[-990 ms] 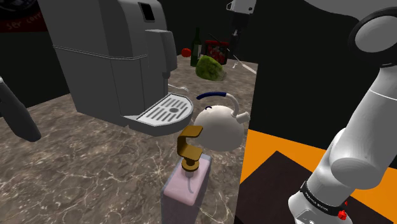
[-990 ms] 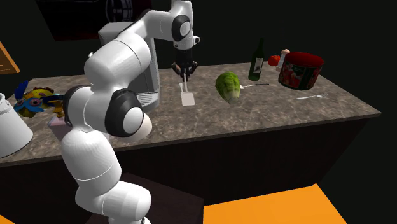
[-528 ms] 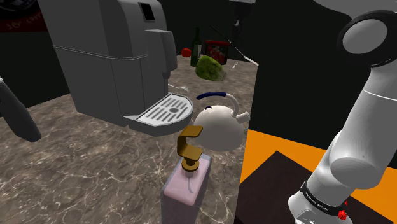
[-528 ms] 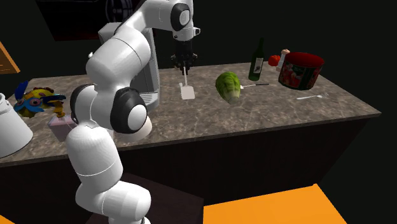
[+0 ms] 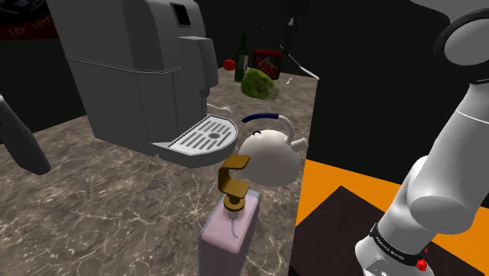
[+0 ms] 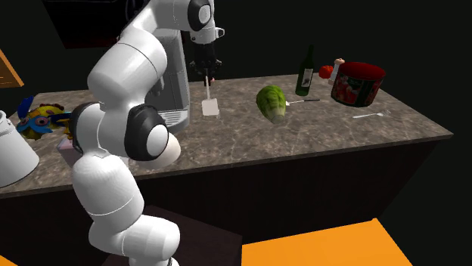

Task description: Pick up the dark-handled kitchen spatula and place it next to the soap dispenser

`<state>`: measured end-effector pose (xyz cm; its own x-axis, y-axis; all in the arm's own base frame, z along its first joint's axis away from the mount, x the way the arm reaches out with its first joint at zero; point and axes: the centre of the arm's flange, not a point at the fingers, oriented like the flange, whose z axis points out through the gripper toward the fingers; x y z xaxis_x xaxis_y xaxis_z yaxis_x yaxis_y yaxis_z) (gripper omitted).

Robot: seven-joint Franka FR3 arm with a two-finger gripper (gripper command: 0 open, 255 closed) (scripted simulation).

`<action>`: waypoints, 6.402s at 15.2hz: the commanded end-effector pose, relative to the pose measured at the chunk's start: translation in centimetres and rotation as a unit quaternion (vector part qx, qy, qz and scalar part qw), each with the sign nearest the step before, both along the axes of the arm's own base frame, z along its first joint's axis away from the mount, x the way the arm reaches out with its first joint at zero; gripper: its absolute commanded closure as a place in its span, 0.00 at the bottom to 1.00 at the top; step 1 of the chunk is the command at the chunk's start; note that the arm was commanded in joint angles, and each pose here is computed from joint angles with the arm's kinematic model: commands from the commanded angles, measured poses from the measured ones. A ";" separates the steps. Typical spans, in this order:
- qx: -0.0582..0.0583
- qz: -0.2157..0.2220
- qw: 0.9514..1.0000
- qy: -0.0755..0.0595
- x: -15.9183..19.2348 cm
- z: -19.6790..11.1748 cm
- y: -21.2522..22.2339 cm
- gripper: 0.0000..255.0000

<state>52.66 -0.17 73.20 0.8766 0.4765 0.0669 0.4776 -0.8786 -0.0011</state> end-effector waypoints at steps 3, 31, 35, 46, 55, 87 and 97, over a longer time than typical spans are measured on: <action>0.000 0.000 1.000 0.000 -3.3 0.1 4.4 1.00; 0.000 0.000 1.000 0.000 -21.1 -1.5 32.0 1.00; 0.000 0.000 1.000 0.000 -21.1 -3.6 32.0 1.00; 0.000 0.000 1.000 0.000 -21.1 -9.4 32.0 1.00; 0.000 0.000 1.000 0.000 -21.1 -14.1 32.0 1.00; 0.000 0.000 1.000 0.000 -21.1 -29.2 32.0 1.00; 0.000 0.000 1.000 0.000 -21.1 -29.2 32.0 0.00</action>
